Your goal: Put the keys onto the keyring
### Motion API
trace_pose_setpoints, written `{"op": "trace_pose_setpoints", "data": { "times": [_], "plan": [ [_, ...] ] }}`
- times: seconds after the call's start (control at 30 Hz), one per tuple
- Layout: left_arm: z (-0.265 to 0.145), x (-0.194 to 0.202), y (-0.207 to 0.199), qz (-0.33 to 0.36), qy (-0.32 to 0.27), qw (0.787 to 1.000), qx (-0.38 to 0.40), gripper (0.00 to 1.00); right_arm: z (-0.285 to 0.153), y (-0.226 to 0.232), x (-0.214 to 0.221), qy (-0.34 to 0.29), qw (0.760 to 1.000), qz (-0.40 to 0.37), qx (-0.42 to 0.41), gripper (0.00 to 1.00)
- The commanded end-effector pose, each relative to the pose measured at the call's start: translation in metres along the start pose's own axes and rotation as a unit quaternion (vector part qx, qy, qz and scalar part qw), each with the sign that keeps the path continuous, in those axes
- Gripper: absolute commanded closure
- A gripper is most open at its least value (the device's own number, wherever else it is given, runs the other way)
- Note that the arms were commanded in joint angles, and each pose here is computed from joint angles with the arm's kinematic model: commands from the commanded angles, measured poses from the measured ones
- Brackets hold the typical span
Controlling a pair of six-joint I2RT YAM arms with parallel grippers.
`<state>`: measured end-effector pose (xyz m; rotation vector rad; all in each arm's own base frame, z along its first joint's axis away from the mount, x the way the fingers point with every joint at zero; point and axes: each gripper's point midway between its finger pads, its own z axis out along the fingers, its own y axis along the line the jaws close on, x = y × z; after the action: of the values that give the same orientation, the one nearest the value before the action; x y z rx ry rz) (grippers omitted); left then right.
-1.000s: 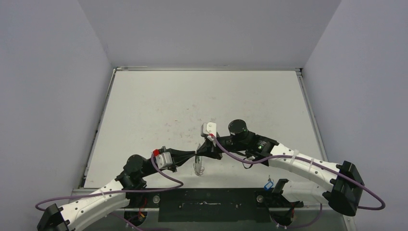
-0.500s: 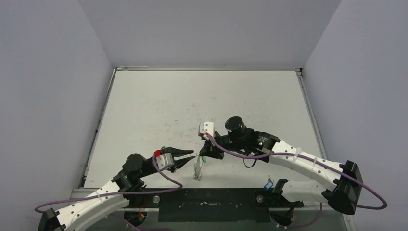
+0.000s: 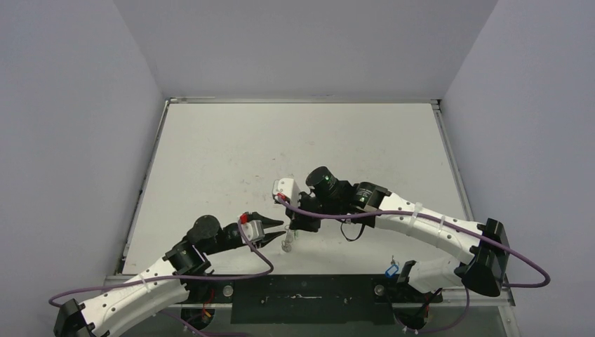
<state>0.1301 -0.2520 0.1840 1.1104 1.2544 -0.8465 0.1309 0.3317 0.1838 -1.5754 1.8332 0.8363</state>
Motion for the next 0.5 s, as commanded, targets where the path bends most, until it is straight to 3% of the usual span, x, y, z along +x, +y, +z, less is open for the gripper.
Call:
{"op": "trace_pose_setpoints", "data": {
  "times": [0.0,0.47],
  "plan": [
    [0.004,-0.0228,-0.0004,0.012,-0.022,1.0,0.015,0.74,-0.006,-0.0009,-0.0214,-0.019,1.0,-0.006,0.012,1.0],
    [0.0117,-0.027,-0.0015,0.004,-0.041,0.999,0.022,0.75,-0.0026,0.0048,-0.0244,-0.023,1.0,-0.008,0.003,1.0]
  ]
}}
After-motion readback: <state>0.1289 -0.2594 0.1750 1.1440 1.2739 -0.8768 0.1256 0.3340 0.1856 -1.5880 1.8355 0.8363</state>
